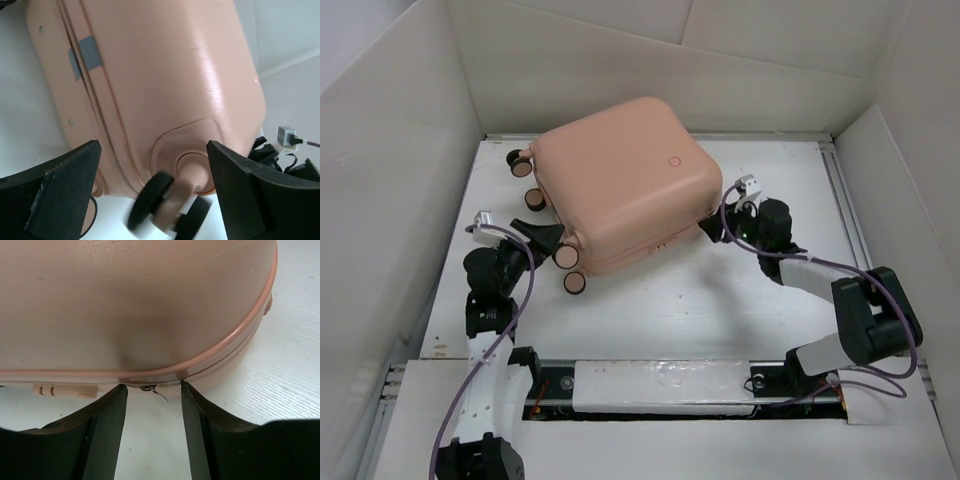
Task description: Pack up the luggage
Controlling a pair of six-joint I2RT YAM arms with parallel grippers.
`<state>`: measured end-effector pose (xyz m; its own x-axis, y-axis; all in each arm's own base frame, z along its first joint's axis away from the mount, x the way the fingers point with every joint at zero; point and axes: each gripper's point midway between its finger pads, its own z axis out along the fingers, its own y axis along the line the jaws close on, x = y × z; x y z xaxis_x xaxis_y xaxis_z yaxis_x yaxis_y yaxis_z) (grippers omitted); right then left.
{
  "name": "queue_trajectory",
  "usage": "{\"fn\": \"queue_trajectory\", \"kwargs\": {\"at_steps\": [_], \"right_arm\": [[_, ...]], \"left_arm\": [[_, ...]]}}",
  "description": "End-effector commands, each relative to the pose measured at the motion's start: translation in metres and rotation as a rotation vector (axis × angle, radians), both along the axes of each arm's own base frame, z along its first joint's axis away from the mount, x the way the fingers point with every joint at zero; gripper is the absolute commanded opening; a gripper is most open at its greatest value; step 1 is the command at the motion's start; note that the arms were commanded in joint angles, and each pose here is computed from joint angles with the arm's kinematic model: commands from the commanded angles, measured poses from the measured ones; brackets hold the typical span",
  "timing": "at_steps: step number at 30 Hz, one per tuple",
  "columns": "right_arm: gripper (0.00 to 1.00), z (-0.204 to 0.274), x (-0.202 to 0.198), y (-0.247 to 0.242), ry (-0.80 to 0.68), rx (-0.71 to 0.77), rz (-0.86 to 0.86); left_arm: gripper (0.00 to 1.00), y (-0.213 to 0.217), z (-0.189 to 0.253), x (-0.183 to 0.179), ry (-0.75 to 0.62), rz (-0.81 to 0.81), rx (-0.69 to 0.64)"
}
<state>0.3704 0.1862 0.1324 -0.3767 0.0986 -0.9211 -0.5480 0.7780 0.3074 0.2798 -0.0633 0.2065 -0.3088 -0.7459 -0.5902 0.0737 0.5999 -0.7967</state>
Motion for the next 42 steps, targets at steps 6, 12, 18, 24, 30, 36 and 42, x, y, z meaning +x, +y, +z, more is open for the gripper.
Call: {"fn": "queue_trajectory", "kwargs": {"at_steps": [6,12,18,24,30,36,42], "right_arm": [[0.53,0.022,0.028,0.001,-0.123,0.001,0.016],[0.32,0.036,0.019,0.010,-0.193,0.076,0.083],[0.03,0.040,0.020,0.010,-0.184,0.105,0.068],[0.00,0.032,0.006,0.027,-0.138,0.096,0.098],[0.00,0.011,-0.035,0.047,-0.056,-0.029,0.058],[0.00,0.022,-0.088,0.104,-0.042,-0.059,0.135],[0.00,0.036,-0.150,0.156,0.021,0.057,0.225]], "left_arm": [[0.88,-0.004,-0.021,0.004,0.034,-0.043,0.029],[0.77,-0.016,-0.015,0.006,0.000,-0.122,-0.007],[0.52,-0.028,-0.019,0.006,0.002,-0.210,-0.030],[0.10,-0.034,-0.013,0.005,-0.024,-0.257,-0.039],[0.00,-0.035,-0.013,0.004,-0.027,-0.255,-0.055],[0.00,-0.069,-0.010,-0.001,-0.036,-0.314,-0.054],[0.00,-0.084,-0.004,-0.003,-0.048,-0.328,-0.100]]}}
